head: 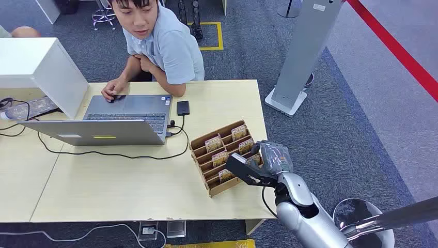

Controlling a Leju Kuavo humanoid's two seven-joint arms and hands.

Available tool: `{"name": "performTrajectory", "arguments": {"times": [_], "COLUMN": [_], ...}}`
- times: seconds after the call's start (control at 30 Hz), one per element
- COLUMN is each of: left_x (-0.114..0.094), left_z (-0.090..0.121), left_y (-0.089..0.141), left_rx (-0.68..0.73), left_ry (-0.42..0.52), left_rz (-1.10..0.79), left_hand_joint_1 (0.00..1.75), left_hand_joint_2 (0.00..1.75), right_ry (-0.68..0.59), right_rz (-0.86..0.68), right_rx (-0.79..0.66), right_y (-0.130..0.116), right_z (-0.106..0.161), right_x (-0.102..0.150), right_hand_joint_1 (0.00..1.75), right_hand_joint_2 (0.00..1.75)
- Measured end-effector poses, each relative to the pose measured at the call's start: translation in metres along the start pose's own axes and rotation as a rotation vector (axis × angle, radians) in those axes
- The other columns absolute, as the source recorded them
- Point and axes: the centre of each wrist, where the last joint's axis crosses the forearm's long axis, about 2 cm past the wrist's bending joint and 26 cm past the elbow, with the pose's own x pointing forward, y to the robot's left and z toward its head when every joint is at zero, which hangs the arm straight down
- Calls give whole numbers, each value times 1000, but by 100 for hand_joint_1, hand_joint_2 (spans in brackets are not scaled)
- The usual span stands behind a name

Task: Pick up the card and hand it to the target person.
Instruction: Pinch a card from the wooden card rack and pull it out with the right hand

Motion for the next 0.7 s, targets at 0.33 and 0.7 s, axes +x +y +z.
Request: {"name": "performTrajectory", "arguments": {"times": [0.33, 0.7], "left_x": [0, 0], "left_z": [0, 0], "left_y": [1, 1], "left_rx": [5, 5], "left_ry": [2, 8], "left_rz": [-1, -3], "left_hand_joint_1": [0, 0], "left_hand_joint_2": [0, 0], "right_ry": [27, 35], "right_rz": [-6, -6], "right_rx": [2, 4], "right_y": [4, 5], "right_z": [0, 0], "right_x": [-3, -3], "right_hand_joint_1": [99, 151], "right_hand_joint_2": [175, 175]}}
